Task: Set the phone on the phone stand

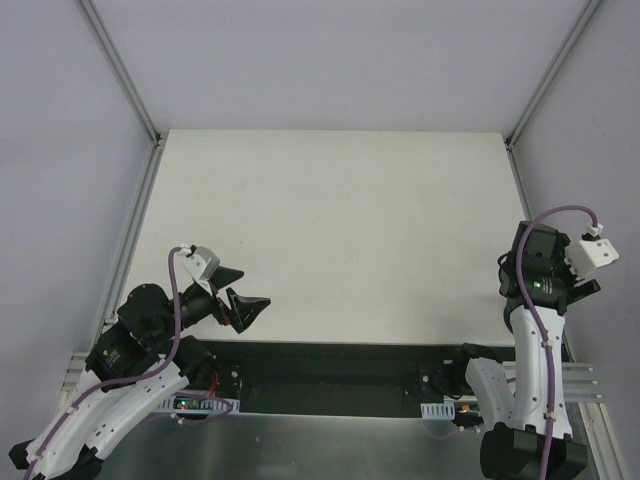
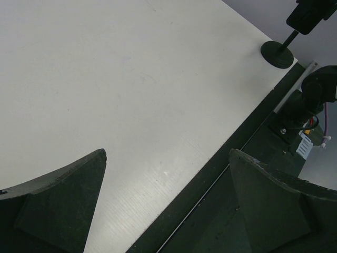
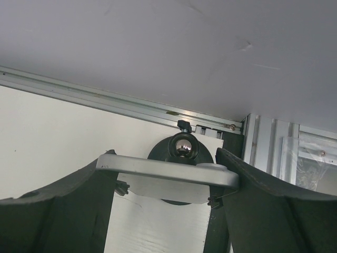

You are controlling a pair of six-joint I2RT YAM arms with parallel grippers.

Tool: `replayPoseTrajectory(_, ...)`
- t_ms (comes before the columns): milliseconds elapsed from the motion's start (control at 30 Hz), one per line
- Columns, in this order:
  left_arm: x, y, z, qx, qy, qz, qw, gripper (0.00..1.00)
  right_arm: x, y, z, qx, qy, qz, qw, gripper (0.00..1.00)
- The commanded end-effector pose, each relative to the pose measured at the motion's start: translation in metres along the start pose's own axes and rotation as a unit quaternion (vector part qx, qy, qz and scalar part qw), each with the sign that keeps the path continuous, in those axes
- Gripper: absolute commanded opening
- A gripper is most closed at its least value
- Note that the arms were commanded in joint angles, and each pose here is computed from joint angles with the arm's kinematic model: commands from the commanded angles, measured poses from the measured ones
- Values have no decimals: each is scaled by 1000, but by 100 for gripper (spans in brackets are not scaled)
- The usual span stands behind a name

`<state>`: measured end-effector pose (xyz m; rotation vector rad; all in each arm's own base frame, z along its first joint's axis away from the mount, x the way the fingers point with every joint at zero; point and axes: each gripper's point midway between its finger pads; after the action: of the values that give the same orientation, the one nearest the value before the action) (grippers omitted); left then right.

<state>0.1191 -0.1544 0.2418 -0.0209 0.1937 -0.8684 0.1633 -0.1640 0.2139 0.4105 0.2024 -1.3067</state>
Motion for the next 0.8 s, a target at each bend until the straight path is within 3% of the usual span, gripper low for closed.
replayPoseTrajectory(0,0,-3,10,11,-22,-10,1000,99,-1,11,21,44,-25,9,999,53)
replayPoseTrajectory(33,0,-3,10,10,-22,-9,1000,99,-2,13,19,41,-18,15,999,74)
replayPoseTrajectory(100,0,-3,10,11,-21,-10,1000,99,-4,13,20,41,-15,21,999,93)
replayPoseTrajectory(133,0,-3,10,11,-21,-11,1000,99,-5,14,21,39,-11,26,999,96)
replayPoseTrajectory(367,0,-3,10,11,-20,-10,1000,99,-20,11,51,28,-31,47,998,96)
replayPoseTrajectory(500,1,-5,9,12,-18,-15,1000,99,-39,16,79,0,-41,99,994,96)
replayPoseTrajectory(667,0,-6,10,13,-19,-19,1000,99,-73,28,109,-46,-49,208,976,96)
replayPoseTrajectory(767,-1,-5,12,11,-23,-15,1000,99,-109,50,114,-45,-30,328,943,96)
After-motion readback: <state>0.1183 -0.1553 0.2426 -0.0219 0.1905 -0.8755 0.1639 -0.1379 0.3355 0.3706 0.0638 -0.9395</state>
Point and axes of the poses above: each gripper's point midway between its finger pads, its own x axis out along the fingers, its own y axis along the line the jaws close on, z = x × y, and after that the axes turned 11 degrees about x, right-handed
